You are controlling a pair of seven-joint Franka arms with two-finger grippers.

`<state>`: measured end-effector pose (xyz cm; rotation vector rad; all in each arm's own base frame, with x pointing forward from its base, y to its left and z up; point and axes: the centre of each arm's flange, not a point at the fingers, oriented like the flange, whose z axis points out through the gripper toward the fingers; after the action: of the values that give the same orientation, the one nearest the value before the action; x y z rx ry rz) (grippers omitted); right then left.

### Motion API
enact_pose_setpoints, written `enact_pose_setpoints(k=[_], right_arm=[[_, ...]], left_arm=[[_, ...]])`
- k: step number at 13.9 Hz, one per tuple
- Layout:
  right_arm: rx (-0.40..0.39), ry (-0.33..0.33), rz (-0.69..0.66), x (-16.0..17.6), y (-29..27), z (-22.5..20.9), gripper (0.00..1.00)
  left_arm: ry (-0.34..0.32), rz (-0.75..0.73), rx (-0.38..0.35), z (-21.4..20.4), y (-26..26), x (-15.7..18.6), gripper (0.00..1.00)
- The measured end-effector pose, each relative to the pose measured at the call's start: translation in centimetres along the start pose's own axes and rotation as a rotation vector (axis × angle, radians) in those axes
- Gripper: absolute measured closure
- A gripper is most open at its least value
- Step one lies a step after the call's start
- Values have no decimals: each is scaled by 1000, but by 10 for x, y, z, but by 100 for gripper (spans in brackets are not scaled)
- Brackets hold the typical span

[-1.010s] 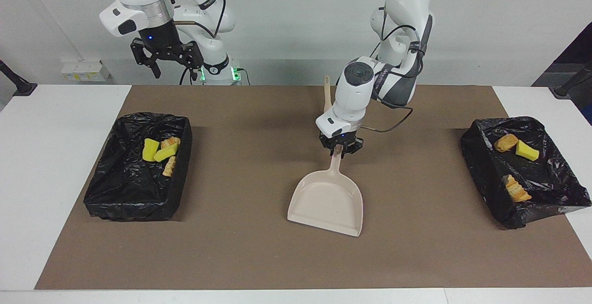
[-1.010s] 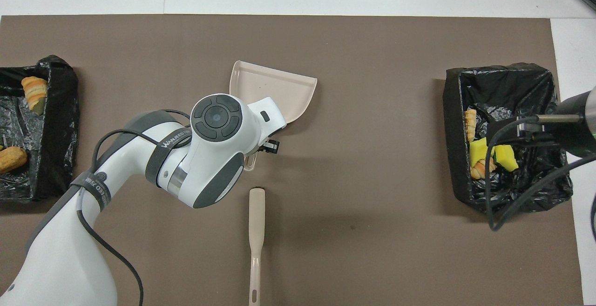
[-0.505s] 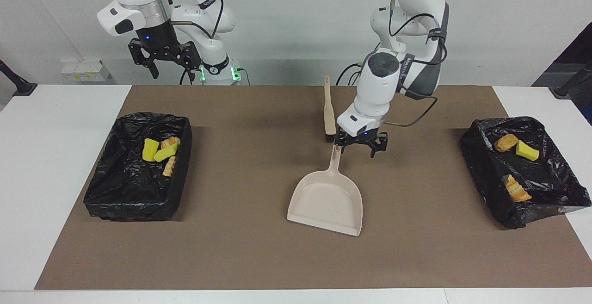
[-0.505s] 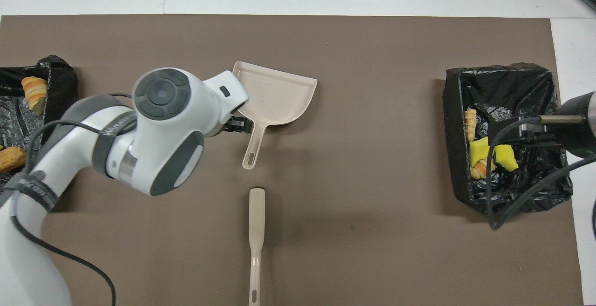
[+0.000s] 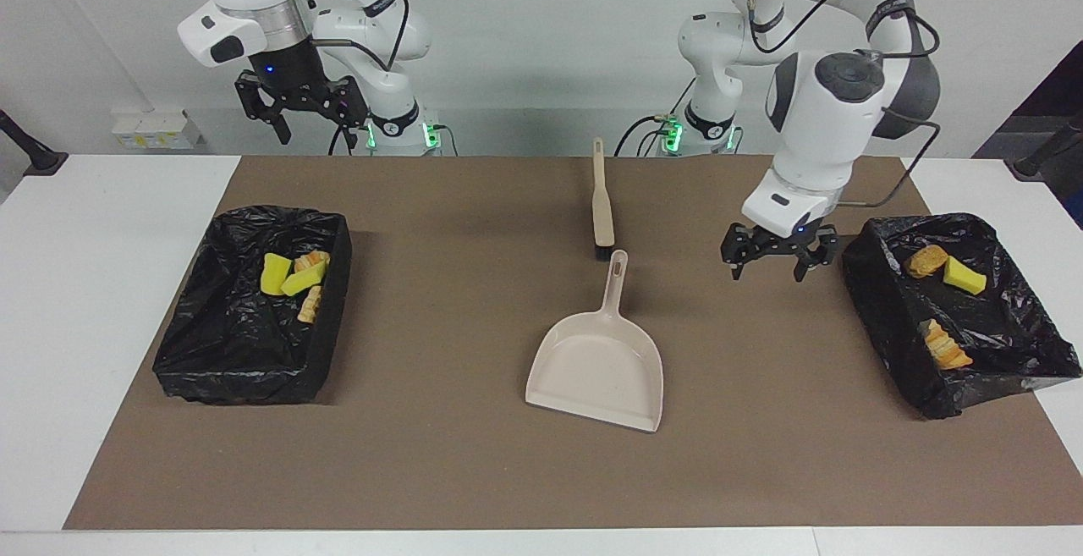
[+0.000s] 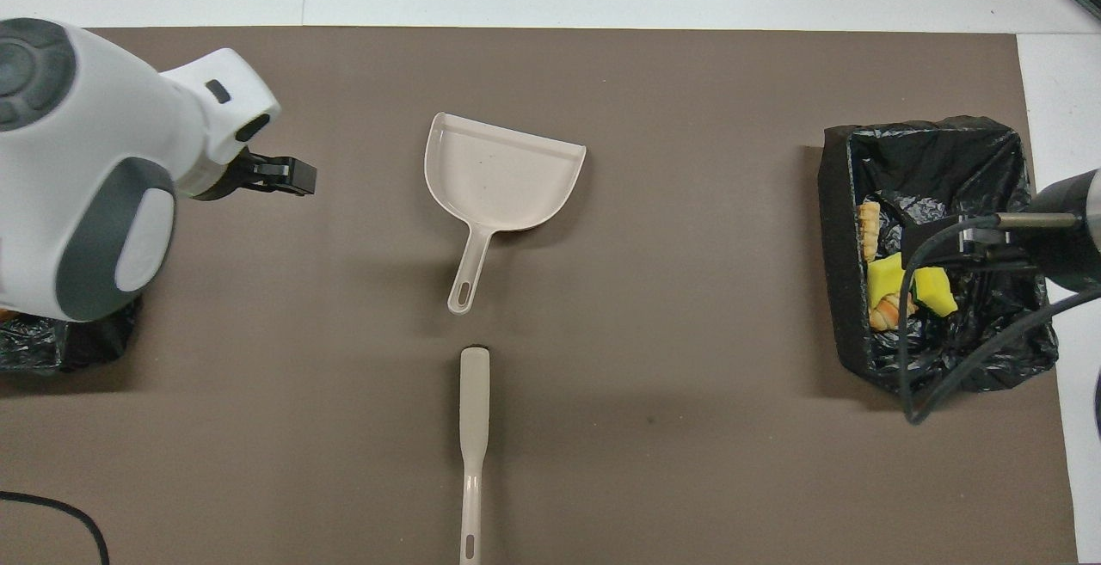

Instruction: Sweep and dump trash in bin

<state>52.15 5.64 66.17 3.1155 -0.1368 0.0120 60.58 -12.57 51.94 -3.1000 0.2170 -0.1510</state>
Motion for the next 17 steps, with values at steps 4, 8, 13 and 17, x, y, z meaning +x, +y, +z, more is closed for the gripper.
enact_pose_setpoints(k=[4,8,13,17], right_arm=[[0,0,0,0,0,0,0],[0,0,0,0,0,0,0],[0,0,0,0,0,0,0],[0,0,0,0,0,0,0]], left_arm=[[-32,-68,-52,-40,-95,-20,0],[-55,-91,-55,-72,-129,-46,0],[-111,-76,-58,-106,-118,-78,0],[-129,-57,-60,-105,-108,-83,0]])
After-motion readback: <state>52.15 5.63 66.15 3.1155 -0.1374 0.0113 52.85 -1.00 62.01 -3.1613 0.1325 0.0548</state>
